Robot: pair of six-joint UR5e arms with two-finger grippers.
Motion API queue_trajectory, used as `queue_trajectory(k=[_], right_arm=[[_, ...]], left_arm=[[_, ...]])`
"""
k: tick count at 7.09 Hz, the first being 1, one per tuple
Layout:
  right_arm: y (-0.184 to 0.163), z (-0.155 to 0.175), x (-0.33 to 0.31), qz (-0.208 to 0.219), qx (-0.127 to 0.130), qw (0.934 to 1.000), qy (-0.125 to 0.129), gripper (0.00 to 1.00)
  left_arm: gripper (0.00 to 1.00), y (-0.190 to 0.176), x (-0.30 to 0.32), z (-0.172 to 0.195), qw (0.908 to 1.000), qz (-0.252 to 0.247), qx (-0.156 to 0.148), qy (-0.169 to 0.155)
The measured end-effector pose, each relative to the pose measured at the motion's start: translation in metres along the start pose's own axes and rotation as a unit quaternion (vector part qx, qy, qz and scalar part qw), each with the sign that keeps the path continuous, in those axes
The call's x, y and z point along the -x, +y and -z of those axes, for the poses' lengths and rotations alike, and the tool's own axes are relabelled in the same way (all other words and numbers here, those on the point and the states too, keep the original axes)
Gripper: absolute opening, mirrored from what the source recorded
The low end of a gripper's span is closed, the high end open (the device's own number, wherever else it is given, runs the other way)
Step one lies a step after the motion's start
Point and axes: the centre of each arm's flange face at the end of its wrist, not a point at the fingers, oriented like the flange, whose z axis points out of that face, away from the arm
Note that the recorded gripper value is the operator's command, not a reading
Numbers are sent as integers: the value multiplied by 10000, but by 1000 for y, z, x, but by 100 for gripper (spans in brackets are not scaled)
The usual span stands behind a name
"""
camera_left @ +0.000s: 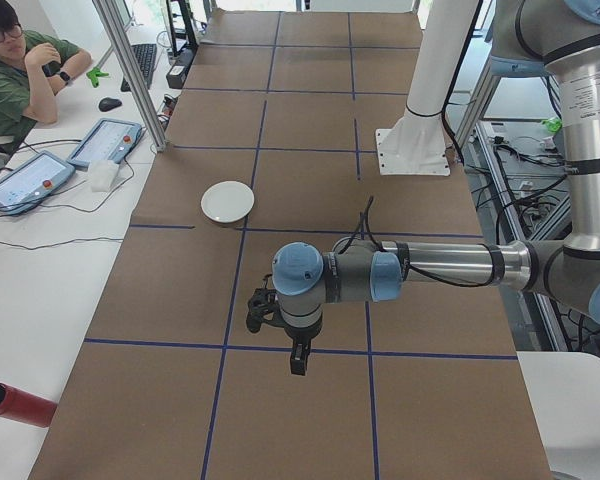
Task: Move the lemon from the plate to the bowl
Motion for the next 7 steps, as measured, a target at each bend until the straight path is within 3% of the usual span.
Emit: queue_trajectory(k=[3,7], right_arm=[[0,0,0,3,-2,10000,0,100],[0,0,0,-1,1,10000,0,100]], left_arm=[[100,-11,-6,10,9995,-213,-233,-36],[100,-14,-6,11,9992,-276,-285,-48]])
